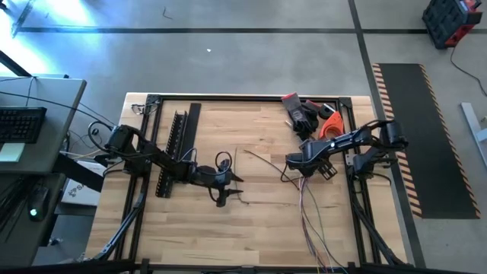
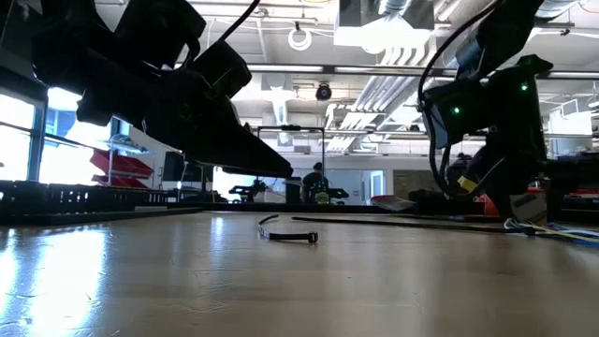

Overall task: Ziptie cables
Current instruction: Wrap the cables together using the left black zip tie

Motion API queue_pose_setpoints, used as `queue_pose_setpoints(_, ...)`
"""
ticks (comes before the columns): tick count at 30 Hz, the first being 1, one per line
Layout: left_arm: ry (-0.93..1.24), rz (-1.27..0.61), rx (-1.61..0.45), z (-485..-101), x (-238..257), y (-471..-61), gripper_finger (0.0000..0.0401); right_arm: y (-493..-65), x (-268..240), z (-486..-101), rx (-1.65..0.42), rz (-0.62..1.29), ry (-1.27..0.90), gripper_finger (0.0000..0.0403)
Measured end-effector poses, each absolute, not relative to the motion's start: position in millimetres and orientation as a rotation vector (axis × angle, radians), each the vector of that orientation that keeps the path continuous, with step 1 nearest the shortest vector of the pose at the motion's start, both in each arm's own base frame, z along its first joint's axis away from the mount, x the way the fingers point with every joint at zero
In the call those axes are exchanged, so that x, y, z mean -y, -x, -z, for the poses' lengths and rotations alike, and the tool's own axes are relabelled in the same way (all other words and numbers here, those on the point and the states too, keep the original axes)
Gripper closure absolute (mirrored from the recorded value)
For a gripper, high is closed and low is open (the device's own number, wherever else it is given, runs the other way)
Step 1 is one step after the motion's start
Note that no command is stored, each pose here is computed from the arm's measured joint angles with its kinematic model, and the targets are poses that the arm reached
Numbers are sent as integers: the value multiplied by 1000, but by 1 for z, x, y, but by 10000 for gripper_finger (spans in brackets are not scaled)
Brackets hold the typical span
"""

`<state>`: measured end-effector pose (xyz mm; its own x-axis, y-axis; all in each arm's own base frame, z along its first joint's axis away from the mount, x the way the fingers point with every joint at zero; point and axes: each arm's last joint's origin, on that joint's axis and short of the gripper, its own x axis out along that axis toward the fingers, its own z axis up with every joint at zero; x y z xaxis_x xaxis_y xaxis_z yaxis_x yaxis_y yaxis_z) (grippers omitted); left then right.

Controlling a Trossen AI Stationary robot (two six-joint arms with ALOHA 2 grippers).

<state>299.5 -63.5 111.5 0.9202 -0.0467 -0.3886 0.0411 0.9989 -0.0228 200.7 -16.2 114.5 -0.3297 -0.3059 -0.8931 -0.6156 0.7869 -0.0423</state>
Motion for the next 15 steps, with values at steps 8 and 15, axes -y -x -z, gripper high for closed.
queue_pose_setpoints(8,11,50,-372,-114,64,-300,223,-198,14,-112,-1941,-393,684,282)
queue_pose_setpoints(15,2,50,-359,-115,66,-301,223,-195,13,-113,-1972,-394,673,394)
